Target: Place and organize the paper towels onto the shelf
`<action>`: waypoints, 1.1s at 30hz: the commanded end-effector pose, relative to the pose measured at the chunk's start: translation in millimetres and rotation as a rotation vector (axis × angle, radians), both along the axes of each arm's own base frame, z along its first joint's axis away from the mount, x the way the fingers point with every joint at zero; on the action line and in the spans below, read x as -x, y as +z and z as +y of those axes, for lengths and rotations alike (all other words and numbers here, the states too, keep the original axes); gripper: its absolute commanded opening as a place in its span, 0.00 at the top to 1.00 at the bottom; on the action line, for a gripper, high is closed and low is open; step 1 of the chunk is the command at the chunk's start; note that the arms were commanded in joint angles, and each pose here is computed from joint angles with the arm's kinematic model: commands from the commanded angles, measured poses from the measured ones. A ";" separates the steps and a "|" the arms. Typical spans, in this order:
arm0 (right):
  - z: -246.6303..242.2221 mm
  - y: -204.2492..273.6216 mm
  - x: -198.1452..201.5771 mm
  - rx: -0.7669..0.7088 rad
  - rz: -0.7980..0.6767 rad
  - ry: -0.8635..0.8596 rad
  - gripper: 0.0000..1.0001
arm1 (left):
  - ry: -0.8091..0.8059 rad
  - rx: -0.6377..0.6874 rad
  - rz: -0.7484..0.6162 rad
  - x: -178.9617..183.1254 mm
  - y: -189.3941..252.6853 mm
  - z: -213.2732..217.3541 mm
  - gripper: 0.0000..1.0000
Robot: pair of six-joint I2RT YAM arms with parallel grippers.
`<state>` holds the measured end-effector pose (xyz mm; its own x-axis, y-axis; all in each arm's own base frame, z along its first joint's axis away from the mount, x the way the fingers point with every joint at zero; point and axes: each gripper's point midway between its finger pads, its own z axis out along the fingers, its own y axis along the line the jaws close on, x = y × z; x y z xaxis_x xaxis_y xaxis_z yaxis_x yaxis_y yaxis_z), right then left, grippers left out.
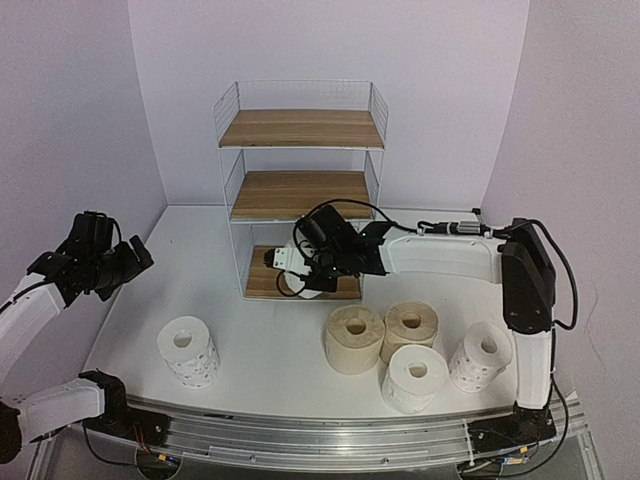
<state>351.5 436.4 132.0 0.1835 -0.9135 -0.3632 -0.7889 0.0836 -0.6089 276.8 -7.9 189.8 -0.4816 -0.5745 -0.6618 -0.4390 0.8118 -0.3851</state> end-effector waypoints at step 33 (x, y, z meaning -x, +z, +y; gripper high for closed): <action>-45.6 10.2 -51.9 0.004 -0.105 -0.179 0.65 | -0.012 0.000 -0.001 -3.2 1.8 -2.0 0.00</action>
<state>391.4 393.0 110.2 0.0709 -0.9522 -0.2970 -0.7542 0.1437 -0.6408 277.8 -8.2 186.5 -0.4903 -0.5728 -0.6569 -0.4431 0.8129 -0.3780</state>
